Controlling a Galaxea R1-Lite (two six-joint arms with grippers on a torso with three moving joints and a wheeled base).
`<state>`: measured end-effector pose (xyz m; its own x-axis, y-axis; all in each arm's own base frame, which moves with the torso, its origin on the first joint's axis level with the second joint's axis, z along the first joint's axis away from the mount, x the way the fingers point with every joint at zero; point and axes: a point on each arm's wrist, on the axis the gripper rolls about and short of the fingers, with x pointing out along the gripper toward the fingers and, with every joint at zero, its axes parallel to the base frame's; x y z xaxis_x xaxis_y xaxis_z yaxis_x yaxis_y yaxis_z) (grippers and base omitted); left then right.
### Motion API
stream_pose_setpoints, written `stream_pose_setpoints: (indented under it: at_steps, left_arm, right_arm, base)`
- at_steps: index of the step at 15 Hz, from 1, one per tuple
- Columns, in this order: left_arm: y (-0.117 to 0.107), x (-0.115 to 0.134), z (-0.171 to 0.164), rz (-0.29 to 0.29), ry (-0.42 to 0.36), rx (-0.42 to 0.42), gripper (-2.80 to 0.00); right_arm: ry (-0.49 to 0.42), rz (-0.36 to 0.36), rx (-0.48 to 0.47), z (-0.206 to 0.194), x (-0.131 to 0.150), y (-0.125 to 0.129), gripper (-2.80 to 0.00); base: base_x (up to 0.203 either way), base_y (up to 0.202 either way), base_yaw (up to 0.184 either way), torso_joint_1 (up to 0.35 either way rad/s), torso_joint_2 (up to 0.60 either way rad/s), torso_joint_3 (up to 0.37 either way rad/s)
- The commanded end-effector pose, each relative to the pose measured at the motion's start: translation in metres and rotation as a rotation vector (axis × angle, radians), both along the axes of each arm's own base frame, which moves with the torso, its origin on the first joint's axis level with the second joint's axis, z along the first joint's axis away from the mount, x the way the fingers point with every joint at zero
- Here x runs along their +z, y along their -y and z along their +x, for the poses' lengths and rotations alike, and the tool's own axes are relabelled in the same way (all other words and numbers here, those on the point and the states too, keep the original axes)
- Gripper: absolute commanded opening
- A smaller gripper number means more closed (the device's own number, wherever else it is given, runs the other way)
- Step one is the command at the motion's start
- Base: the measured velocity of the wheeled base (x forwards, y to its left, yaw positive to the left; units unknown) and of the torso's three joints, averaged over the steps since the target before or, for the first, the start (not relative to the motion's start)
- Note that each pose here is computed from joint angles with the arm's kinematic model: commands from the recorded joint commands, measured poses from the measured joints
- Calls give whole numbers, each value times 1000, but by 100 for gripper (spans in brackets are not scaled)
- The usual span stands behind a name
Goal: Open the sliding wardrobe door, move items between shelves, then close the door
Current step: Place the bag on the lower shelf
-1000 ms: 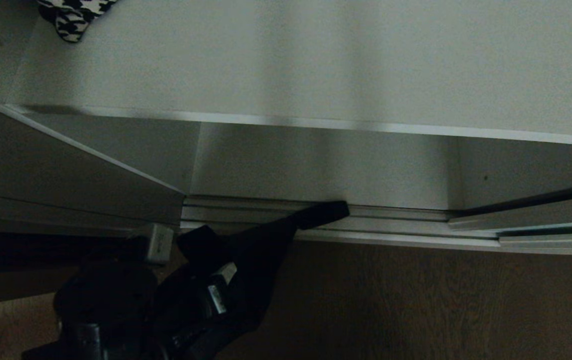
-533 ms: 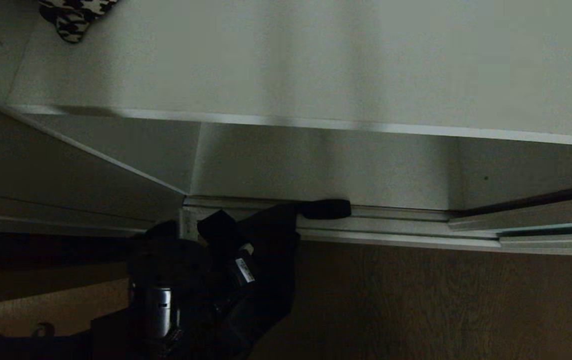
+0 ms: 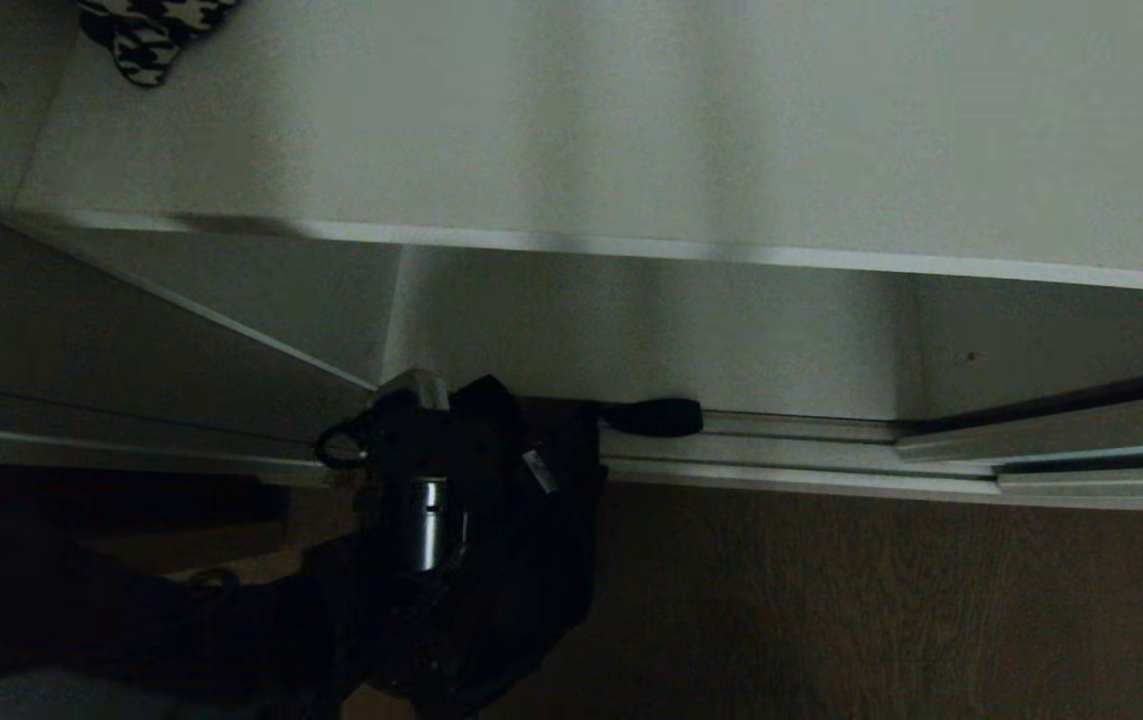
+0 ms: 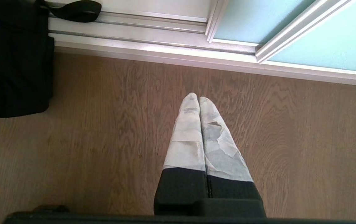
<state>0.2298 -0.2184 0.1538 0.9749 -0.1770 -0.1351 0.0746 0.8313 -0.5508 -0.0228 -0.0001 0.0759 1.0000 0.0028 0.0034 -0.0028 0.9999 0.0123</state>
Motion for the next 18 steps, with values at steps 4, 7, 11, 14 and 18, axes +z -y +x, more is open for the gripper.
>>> stream_pose_setpoints:
  at_steps: [4, 7, 11, 14, 18]
  left_arm:
    - [4, -23, 72, -33, -12, 126, -280]
    - [12, -8, 86, -74, 39, 120, -280]
    - [24, 18, 106, -120, 108, 125, -280]
    - [30, 10, 137, -113, 125, 157, -280]
    - [31, 31, 171, -118, 239, 192, -280]
  right_arm:
    - [3, 0, 0, 0, 0, 0, -280]
    - [3, 0, 0, 0, 0, 0, -280]
    - [3, -2, 0, 0, 0, 0, -280]
    - [3, 0, 0, 0, 0, 0, -280]
    - [3, 0, 0, 0, 0, 0, -280]
  base:
    - [0, 0, 0, 0, 0, 0]
    - [0, 0, 0, 0, 0, 0]
    - [0, 0, 0, 0, 0, 0]
    - [0, 0, 0, 0, 0, 0]
    - [0, 0, 0, 0, 0, 0]
